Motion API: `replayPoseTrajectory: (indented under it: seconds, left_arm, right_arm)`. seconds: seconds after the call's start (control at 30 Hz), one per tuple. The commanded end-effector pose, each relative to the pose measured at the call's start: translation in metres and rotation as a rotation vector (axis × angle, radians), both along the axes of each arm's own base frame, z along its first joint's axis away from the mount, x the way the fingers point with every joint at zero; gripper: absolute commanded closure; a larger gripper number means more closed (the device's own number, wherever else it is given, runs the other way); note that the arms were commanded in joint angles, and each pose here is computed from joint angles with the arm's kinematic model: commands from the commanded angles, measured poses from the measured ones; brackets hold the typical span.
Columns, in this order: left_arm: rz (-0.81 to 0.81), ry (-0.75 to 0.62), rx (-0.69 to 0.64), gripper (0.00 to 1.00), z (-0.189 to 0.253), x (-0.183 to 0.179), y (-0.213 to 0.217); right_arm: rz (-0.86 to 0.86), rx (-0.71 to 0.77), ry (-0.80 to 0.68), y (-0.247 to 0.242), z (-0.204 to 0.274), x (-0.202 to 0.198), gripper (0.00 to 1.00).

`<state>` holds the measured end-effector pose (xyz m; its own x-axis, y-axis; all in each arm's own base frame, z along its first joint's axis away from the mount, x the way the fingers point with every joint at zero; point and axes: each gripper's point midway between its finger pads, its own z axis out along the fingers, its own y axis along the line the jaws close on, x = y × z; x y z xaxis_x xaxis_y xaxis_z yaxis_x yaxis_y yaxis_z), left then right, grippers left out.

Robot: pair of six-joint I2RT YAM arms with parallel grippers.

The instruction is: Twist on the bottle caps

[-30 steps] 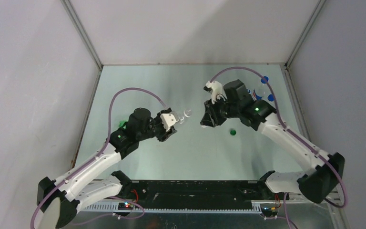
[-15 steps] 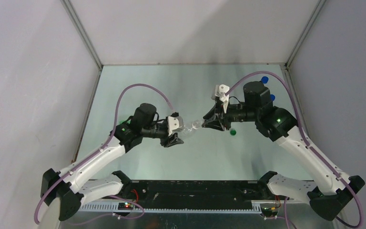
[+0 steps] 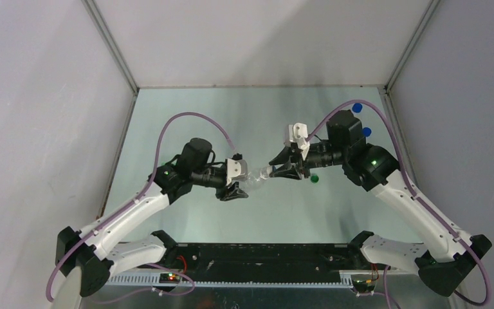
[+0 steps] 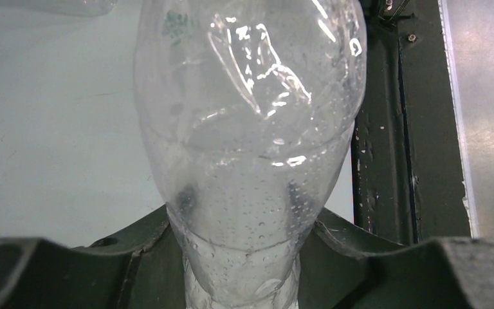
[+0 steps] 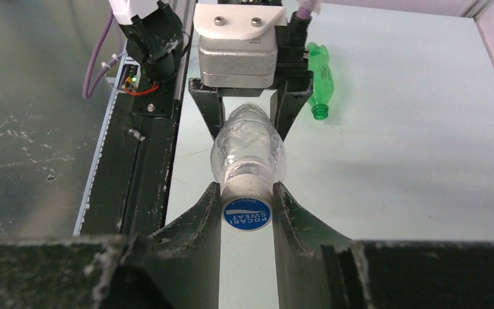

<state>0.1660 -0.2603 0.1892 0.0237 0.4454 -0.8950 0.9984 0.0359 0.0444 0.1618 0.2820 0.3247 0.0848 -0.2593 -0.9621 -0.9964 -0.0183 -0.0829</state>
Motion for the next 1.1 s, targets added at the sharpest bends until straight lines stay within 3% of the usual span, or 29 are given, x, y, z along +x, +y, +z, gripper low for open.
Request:
replayPoseTrajectory:
  seconds: [0.0,0.37,1.07]
  left_arm:
    - [-0.038,-0.036,-0.035,1.00,0.020,0.000,-0.006]
    - [-0.062,-0.012,0.024,1.00,0.019,-0.008,-0.004]
    - [-0.226,0.045,-0.006,1.00,0.035,-0.036,-0.016]
  right_arm:
    - [0.068,0.011,-0.068,0.007,0.006,-0.007,0.82]
    - [0.098,-0.040,-0.095,0.012,-0.010,-0.009,0.83]
    - [0.295,-0.102,-0.066,0.018,-0.032,-0.034,0.90]
